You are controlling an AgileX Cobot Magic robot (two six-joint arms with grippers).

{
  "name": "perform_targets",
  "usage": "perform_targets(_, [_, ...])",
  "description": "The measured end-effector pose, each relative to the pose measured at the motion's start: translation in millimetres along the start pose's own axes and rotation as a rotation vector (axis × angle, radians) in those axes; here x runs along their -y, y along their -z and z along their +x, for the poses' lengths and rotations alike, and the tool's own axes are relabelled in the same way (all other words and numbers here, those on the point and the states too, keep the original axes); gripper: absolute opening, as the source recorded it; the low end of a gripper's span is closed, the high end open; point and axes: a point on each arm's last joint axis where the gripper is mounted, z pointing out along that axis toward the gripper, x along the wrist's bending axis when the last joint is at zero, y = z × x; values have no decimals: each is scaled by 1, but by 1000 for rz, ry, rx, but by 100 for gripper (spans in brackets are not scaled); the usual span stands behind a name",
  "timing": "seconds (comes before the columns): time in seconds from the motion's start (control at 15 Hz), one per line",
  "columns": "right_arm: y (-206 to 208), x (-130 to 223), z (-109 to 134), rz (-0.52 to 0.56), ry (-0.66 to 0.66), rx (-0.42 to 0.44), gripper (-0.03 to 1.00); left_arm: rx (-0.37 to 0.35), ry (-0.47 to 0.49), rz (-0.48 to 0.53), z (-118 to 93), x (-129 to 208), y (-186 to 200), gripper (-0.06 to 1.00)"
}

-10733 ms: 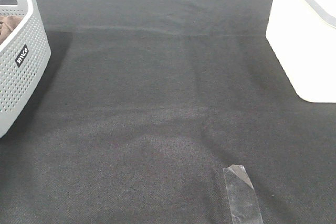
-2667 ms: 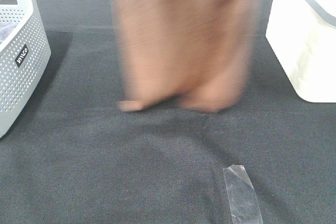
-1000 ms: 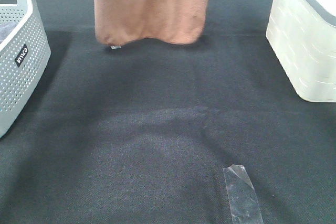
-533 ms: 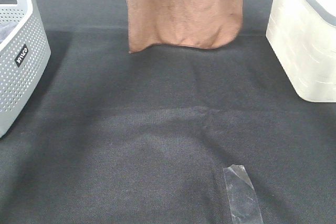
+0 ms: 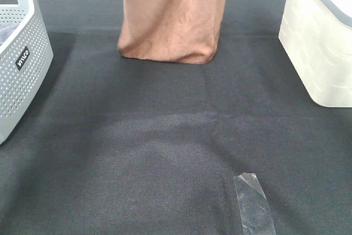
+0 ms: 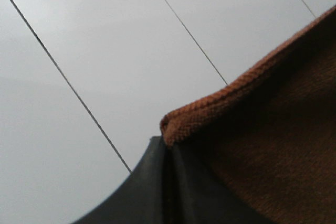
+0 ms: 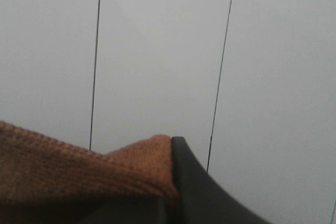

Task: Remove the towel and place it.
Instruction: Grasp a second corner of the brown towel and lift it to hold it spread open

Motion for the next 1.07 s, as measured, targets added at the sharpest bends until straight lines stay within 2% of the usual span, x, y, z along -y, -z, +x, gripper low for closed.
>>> perform_targets(0.13, [0, 9, -3, 91, -33, 38, 1, 76, 59, 151, -13, 9, 1, 0])
perform_targets(0.27, [2, 27, -5, 255, -43, 70, 1, 185, 95, 337, -35, 16, 7, 0])
perform_targets(0.47, [12, 52, 1, 551, -34, -13, 1, 336, 105, 597, -60, 26, 22, 0])
perform_targets(0.67, [29, 68, 6, 818, 3, -82, 1, 457, 165, 797, -64, 27, 39, 0])
perform_targets(0.87, [47, 56, 5, 918, 10, -106, 1, 486, 213, 850, -51, 9, 49, 0])
perform_targets(1.07, [64, 40, 9, 996, -35, -173, 1, 509, 234, 928, -42, -1, 59, 0])
